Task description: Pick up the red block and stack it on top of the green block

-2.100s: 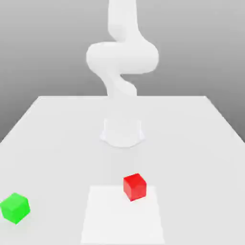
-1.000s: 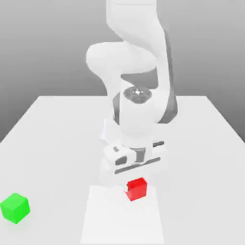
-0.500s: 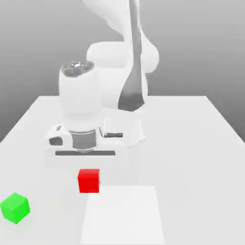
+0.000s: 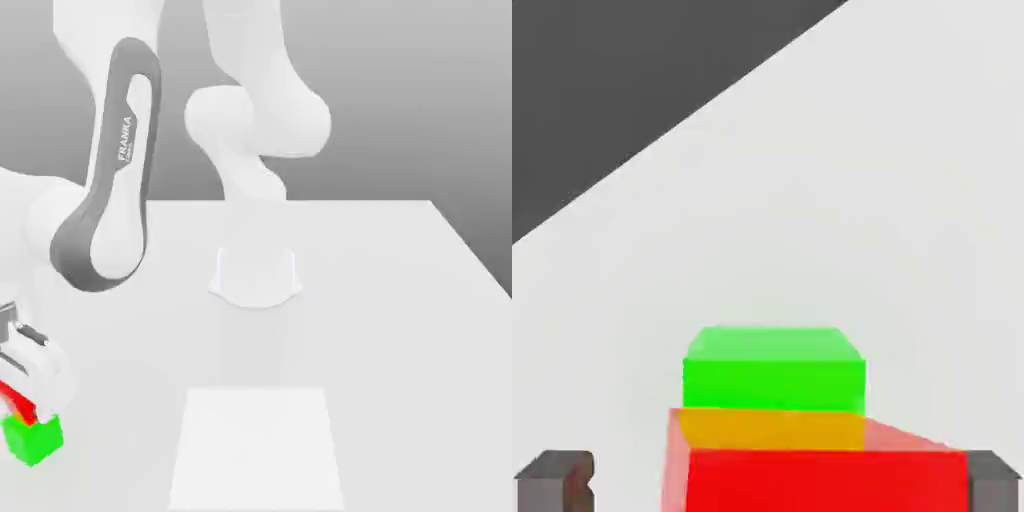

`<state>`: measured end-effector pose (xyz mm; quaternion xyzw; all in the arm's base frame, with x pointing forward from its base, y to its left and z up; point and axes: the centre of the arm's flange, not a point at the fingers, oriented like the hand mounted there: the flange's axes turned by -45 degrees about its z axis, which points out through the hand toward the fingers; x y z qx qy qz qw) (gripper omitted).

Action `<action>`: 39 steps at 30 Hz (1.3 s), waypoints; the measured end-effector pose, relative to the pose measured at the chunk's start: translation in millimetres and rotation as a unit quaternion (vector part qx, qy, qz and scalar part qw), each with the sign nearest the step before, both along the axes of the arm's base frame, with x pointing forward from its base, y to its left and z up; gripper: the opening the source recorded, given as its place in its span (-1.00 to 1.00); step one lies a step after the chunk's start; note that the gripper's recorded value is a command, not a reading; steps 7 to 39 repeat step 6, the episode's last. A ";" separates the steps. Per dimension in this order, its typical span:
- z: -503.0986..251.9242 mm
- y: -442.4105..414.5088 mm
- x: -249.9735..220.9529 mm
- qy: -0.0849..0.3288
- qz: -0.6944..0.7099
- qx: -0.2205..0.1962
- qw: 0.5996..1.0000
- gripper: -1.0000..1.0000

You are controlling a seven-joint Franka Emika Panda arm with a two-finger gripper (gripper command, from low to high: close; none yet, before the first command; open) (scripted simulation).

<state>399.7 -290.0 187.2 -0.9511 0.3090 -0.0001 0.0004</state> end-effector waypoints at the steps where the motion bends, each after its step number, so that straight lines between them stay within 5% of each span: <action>1: -5.1 -0.2 -0.5 0.000 -0.001 0.000 1.000 1.00; 6: 46.5 -0.6 0.1 0.000 -0.001 0.000 1.000 1.00; 39: 46.5 -0.6 0.1 0.000 -0.001 0.000 1.000 1.00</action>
